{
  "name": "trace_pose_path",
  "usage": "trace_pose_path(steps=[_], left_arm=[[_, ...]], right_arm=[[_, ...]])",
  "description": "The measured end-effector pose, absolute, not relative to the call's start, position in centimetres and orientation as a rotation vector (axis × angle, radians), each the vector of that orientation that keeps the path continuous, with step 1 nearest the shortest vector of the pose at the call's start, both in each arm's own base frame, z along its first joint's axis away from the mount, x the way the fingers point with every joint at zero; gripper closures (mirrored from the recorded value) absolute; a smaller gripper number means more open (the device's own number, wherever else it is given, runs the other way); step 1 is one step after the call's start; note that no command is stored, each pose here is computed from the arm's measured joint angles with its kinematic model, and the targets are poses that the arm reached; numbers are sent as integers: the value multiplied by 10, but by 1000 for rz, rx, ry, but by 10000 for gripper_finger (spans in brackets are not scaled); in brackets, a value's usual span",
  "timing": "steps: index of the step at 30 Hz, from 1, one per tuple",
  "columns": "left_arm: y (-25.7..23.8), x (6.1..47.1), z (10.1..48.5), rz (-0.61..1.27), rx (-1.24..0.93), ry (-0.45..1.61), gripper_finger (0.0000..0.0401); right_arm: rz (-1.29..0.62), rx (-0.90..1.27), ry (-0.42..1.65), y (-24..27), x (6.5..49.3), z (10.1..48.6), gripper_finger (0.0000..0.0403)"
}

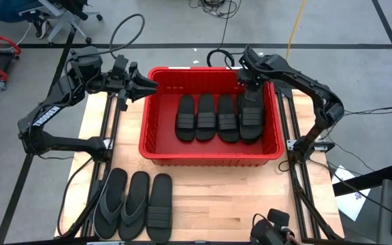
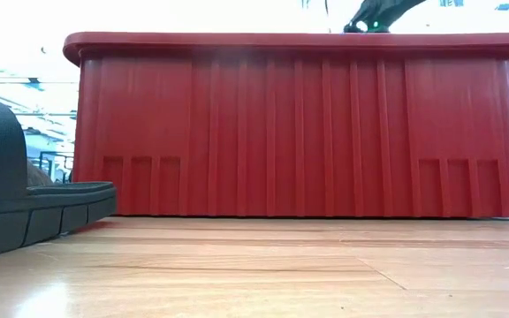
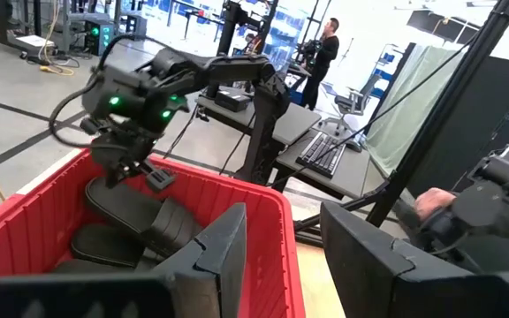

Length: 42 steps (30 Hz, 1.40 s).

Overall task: Pick and place slides into bin
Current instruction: Put the black slipper into the red bin

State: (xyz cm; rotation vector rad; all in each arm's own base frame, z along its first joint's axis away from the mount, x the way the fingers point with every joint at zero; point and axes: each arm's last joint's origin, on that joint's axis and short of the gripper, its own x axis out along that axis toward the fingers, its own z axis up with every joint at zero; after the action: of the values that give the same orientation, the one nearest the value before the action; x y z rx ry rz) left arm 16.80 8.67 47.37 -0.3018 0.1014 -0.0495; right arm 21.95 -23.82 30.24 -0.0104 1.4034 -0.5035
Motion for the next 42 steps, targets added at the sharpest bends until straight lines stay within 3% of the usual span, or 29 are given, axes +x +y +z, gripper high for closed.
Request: trace_pose_path(steps=[10, 18, 25, 34, 42], left_arm=[[87, 168, 474, -48, -308, 102, 256], [87, 168, 474, -45, -334, 102, 256], [87, 168, 474, -45, -340, 102, 256], [87, 168, 474, -41, -354, 103, 256], [87, 168, 474, -40, -350, 103, 256]], right_arm=[[-399, 101, 1518, -255, 219, 257, 402], [-308, 100, 1511, -261, 226, 243, 402], [-196, 137, 1446, -258, 228, 242, 403], [-188, 167, 1444, -257, 228, 241, 403], [-154, 29, 1378, -229, 228, 277, 403]])
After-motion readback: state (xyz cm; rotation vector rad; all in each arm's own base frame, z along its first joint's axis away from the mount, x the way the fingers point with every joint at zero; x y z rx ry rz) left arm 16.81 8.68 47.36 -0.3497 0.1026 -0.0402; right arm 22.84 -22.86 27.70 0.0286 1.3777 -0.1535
